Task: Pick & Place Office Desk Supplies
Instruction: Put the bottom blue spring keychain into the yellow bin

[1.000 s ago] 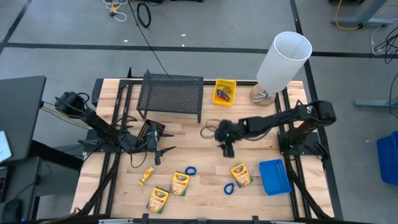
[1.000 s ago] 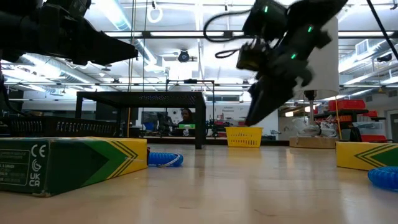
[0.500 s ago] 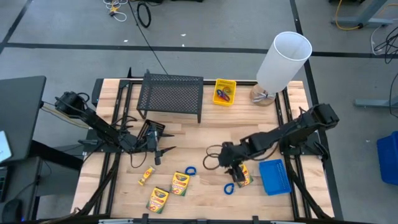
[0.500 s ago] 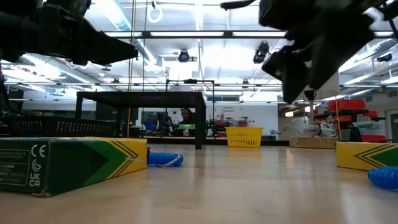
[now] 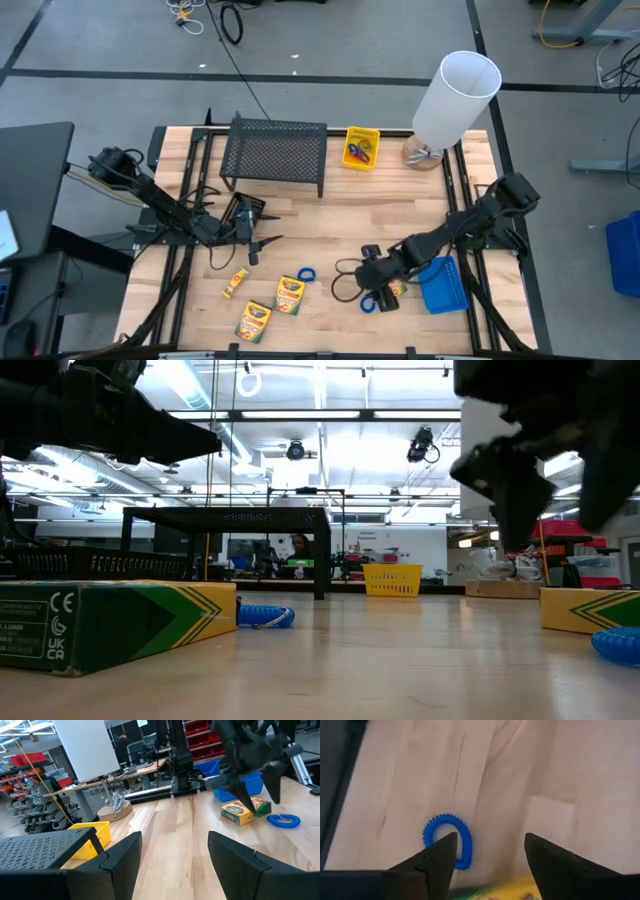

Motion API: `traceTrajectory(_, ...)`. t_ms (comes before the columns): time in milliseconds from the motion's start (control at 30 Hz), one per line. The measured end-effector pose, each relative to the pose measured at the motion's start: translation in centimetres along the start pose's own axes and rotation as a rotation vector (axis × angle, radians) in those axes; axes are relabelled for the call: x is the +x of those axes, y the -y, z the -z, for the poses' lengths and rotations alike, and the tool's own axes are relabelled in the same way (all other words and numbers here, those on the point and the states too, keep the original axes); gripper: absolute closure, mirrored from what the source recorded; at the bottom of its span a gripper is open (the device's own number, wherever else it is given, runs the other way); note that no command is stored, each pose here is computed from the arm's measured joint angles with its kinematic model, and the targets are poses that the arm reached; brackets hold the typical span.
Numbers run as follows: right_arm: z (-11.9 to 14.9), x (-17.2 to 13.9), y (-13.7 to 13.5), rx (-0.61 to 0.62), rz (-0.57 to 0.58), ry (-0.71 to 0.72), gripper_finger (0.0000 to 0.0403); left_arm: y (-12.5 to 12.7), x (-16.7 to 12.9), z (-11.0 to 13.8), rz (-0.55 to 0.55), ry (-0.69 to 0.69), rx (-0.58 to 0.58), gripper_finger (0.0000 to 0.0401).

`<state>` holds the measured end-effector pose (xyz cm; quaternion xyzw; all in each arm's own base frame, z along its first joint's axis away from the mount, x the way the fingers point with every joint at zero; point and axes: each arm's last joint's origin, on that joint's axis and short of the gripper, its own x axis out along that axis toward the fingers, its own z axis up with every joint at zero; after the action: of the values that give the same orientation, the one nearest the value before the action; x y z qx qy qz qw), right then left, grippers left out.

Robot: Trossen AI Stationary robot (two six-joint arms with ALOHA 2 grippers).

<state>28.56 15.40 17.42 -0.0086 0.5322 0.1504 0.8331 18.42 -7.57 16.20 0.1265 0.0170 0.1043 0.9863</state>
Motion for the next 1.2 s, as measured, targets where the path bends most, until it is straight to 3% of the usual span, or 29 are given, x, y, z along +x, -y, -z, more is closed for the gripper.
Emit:
traceTrajectory(400,1.3,3.9,-1.4,-0.037,0.007,-0.1,0.0161,0.0,0.0,0.1,0.0,-0.009,-0.015,0.0167)
traceTrajectory(600,1.8,5.0,-2.1,-0.076,0.089,-0.108,0.0174,0.0,0.0,0.1,0.0,-0.012,-0.013,0.0167)
traceTrajectory(967,1.9,5.0,-1.7,-0.13,0.248,-0.077,0.0263,0.0,0.0,0.1,0.001,-0.013,-0.012,0.0167)
traceTrajectory(1200,1.6,5.0,-0.3,-0.116,0.322,-0.07,0.0361,0.0,0.0,0.2,0.0,-0.013,-0.011,0.0167)
